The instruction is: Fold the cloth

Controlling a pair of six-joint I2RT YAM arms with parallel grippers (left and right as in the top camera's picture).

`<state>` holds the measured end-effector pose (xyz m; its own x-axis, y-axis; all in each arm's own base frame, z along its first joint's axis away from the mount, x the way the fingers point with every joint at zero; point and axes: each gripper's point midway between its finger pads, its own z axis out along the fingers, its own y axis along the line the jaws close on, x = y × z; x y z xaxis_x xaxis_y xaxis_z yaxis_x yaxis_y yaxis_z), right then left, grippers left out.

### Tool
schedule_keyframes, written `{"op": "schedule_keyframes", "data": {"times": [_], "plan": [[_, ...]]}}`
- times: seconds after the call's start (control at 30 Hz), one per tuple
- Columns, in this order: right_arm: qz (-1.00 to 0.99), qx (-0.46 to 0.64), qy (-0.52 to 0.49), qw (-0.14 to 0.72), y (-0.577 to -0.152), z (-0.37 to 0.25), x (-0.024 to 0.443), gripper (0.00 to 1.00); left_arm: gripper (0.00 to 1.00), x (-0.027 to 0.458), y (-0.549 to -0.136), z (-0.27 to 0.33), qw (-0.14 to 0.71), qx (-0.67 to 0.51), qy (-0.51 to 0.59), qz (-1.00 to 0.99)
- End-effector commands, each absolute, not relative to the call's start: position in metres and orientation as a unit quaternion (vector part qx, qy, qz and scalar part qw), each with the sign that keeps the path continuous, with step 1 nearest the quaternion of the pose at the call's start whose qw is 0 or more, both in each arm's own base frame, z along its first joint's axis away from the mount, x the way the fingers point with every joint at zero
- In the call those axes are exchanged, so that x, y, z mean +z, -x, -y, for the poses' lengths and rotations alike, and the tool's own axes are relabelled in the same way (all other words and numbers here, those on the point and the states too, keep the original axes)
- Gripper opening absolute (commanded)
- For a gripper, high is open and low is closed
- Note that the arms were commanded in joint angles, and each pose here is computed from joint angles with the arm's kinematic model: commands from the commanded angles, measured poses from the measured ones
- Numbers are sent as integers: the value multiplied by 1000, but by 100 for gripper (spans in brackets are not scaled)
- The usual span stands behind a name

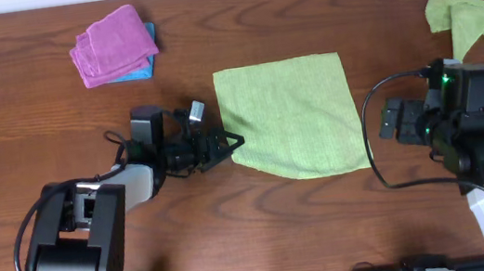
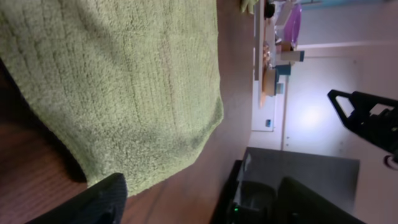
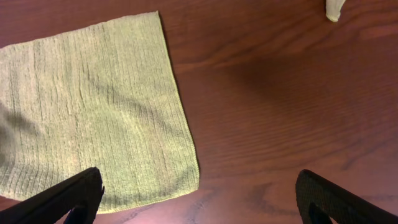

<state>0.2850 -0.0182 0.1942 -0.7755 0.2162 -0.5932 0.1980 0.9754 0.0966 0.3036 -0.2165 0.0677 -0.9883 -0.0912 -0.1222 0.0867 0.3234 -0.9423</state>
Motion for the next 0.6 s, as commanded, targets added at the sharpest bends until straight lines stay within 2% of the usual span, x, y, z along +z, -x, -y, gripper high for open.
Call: {"op": "schedule_keyframes", "data": {"times": [0.0, 0.13, 0.3, 0.57], "plan": [[-943, 16, -102, 315, -283, 18, 193, 99, 77, 54, -303, 212, 90, -561, -8, -823], [-943, 16, -102, 315, -283, 18, 193, 99, 82, 27, -291, 201, 74, -509, 1, -858], [-943, 15, -100, 317, -284, 18, 194, 99, 89, 19, -292, 197, 80, -489, 3, -869], [-943, 15, -100, 316, -284, 18, 193, 99, 94, 13, -298, 193, 96, -465, 6, -880]]}}
